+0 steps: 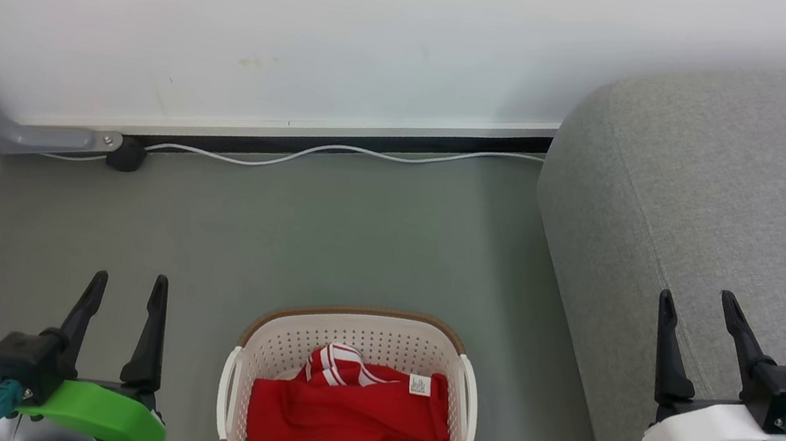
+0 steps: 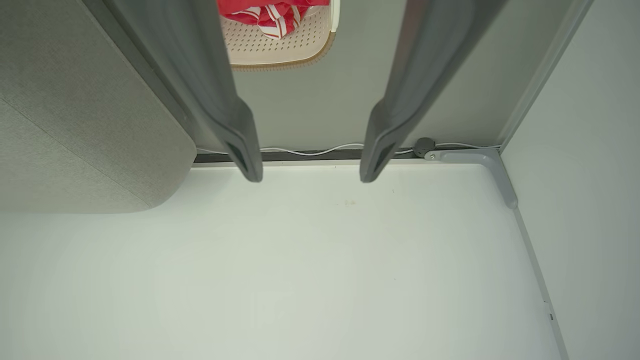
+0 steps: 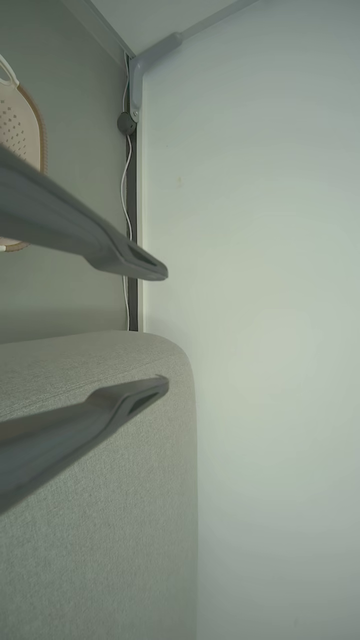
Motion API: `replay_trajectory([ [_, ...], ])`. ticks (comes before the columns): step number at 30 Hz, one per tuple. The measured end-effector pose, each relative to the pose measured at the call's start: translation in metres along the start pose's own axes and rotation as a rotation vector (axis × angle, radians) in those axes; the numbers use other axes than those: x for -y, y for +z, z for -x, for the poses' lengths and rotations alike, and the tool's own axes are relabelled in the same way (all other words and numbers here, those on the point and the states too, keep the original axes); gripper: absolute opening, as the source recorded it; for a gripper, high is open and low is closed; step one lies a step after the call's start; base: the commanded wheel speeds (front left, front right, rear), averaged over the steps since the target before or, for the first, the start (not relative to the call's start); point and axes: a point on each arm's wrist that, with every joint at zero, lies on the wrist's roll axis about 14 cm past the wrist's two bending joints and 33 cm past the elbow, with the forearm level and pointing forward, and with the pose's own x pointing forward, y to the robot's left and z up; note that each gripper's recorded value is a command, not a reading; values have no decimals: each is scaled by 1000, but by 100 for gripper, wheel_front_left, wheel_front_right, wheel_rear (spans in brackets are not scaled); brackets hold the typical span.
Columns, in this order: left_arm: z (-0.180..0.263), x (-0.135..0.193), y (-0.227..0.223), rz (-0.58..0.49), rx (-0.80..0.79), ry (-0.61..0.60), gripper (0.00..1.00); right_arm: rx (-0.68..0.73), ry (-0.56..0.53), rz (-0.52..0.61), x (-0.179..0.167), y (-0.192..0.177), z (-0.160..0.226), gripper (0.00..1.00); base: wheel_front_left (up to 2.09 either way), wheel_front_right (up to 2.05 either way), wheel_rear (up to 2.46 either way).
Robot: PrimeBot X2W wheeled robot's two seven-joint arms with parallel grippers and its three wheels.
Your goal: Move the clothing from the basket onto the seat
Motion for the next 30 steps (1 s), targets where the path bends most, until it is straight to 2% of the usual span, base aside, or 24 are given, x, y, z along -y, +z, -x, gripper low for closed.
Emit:
replay_trajectory([
  [13,-11,7,-17,11,-44,-30,100,-1,-7,-8,0,-1,-9,100,0,0,0],
  [30,-55,62,-82,24,-201,-238,100,-8,-3,-29,-8,-13,-59,100,0,0,0],
])
